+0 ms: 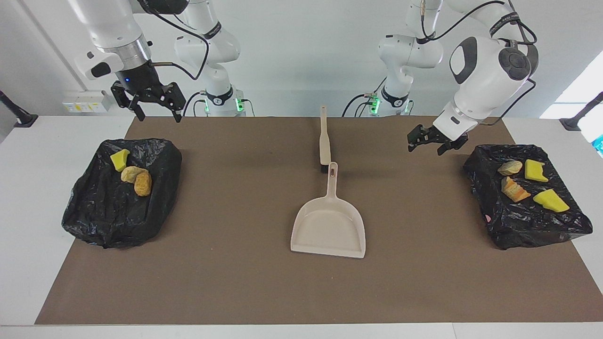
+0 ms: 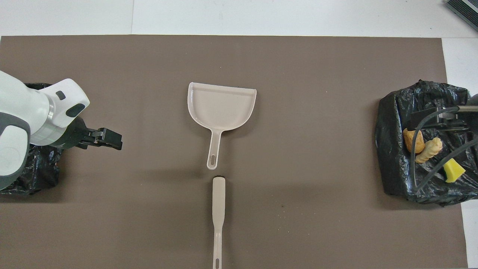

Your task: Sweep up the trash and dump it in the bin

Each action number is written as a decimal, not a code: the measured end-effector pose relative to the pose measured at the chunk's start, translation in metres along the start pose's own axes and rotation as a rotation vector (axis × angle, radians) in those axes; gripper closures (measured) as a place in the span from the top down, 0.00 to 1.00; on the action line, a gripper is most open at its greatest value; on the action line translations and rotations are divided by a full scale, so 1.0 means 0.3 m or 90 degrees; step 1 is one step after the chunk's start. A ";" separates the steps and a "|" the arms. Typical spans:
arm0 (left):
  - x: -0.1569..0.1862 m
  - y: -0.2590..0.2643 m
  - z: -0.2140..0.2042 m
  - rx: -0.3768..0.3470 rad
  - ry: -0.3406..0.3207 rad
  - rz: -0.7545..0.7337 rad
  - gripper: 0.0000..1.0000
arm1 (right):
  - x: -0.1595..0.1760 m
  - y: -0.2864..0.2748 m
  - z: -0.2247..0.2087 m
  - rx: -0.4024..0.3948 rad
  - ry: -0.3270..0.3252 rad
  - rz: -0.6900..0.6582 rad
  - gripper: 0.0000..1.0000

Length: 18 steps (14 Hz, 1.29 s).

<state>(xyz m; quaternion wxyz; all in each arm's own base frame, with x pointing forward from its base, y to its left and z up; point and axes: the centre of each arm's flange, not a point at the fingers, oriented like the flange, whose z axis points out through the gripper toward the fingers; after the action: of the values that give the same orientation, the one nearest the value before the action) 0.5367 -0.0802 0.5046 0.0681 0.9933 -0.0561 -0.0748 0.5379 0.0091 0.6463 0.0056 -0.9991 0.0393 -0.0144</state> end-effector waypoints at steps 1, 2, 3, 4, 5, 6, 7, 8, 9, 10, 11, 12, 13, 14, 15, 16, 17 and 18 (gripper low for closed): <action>-0.008 -0.037 -0.001 0.002 -0.010 0.003 1.00 | 0.000 0.000 0.000 0.000 0.000 0.000 1.00; -0.018 -0.082 -0.007 0.002 -0.019 0.007 1.00 | 0.000 0.000 0.000 0.000 0.000 0.000 1.00; -0.029 -0.128 -0.018 0.000 -0.024 0.012 1.00 | 0.000 0.000 0.000 0.000 0.000 0.000 1.00; -0.047 -0.187 -0.036 -0.005 -0.026 0.017 1.00 | 0.000 0.000 0.000 0.000 0.000 0.000 1.00; -0.069 -0.245 -0.060 -0.007 -0.024 0.022 1.00 | 0.000 0.000 0.000 0.000 0.000 0.000 1.00; -0.094 -0.300 -0.084 -0.005 -0.024 0.030 1.00 | 0.000 0.000 0.000 0.000 0.000 0.000 1.00; -0.119 -0.345 -0.105 0.000 -0.026 0.035 1.00 | 0.000 0.000 0.000 0.000 0.000 0.000 1.00; -0.136 -0.371 -0.119 0.007 -0.027 0.038 1.00 | 0.000 0.000 0.000 0.000 0.000 0.000 1.00; -0.145 -0.383 -0.130 0.017 -0.026 0.040 1.00 | 0.000 0.000 0.000 0.000 0.000 0.000 1.00; -0.148 -0.384 -0.141 0.024 -0.023 0.042 1.00 | 0.000 0.000 0.000 0.000 0.000 0.000 1.00; -0.148 -0.380 -0.155 0.029 -0.018 0.044 1.00 | 0.000 0.000 0.000 0.000 0.000 0.000 1.00; -0.146 -0.376 -0.177 0.033 -0.010 0.046 1.00 | 0.000 0.000 0.000 0.000 0.000 0.000 1.00; -0.144 -0.374 -0.203 0.039 0.000 0.047 1.00 | 0.000 0.000 0.000 0.000 0.000 0.000 1.00; -0.144 -0.373 -0.233 0.045 0.011 0.047 1.00 | 0.000 0.000 0.000 0.000 0.000 0.000 1.00; -0.144 -0.370 -0.267 0.048 0.024 0.048 1.00 | 0.000 0.000 0.000 0.000 0.000 0.000 1.00; -0.145 -0.364 -0.303 0.052 0.038 0.049 1.00 | 0.000 0.000 0.000 0.000 0.000 0.000 1.00; -0.146 -0.356 -0.340 0.056 0.051 0.051 1.00 | 0.000 0.000 0.000 0.000 0.000 0.000 1.00; -0.149 -0.347 -0.375 0.059 0.063 0.054 1.00 | 0.000 0.000 0.000 0.000 0.000 0.000 1.00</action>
<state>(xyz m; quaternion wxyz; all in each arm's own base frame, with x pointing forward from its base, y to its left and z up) 0.5209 0.0420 0.6060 0.0280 0.9946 -0.0978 -0.0198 0.5379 0.0091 0.6463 0.0056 -0.9991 0.0393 -0.0144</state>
